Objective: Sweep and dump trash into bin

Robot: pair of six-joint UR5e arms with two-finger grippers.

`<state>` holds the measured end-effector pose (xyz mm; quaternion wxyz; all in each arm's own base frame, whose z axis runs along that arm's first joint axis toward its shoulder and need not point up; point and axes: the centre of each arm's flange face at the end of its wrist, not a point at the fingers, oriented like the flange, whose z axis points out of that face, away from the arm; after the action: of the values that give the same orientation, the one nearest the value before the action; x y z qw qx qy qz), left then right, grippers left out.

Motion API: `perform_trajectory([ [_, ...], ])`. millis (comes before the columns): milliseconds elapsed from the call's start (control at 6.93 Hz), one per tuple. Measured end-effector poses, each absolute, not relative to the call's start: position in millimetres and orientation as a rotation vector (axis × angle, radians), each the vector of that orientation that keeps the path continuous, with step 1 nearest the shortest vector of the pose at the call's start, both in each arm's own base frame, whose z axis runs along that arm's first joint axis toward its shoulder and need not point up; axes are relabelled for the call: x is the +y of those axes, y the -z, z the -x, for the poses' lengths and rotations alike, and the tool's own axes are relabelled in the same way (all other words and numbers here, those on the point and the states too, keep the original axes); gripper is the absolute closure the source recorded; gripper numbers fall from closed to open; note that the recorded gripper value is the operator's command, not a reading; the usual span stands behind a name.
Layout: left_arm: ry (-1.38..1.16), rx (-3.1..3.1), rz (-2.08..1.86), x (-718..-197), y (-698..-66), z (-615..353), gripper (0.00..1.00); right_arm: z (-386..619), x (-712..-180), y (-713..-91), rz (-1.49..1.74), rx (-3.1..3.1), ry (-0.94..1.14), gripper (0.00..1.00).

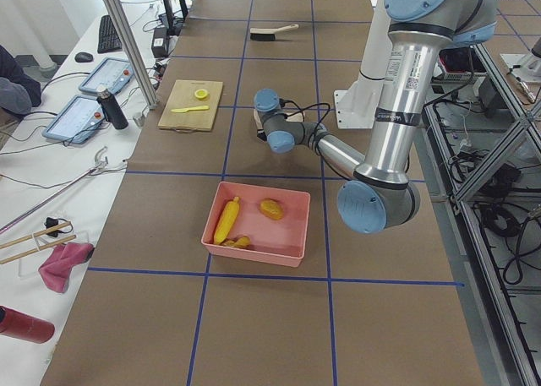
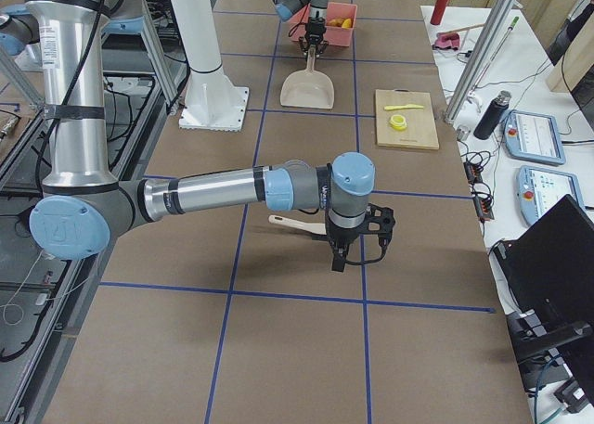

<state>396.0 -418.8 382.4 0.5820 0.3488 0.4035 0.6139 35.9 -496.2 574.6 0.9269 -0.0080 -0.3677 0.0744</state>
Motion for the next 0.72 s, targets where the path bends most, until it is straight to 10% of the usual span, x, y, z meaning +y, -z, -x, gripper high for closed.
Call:
perform_trajectory([
  [144,-1.434,0.944,-0.813,-419,-383,-396,0.02,-33,-497,-574,0.016,-0.754,-0.148,0.0],
  [722,-1.424,0.989,-0.837,-418,-369,-372,0.02,-32,-494,-578,0.023,-0.753,-0.141,0.0],
])
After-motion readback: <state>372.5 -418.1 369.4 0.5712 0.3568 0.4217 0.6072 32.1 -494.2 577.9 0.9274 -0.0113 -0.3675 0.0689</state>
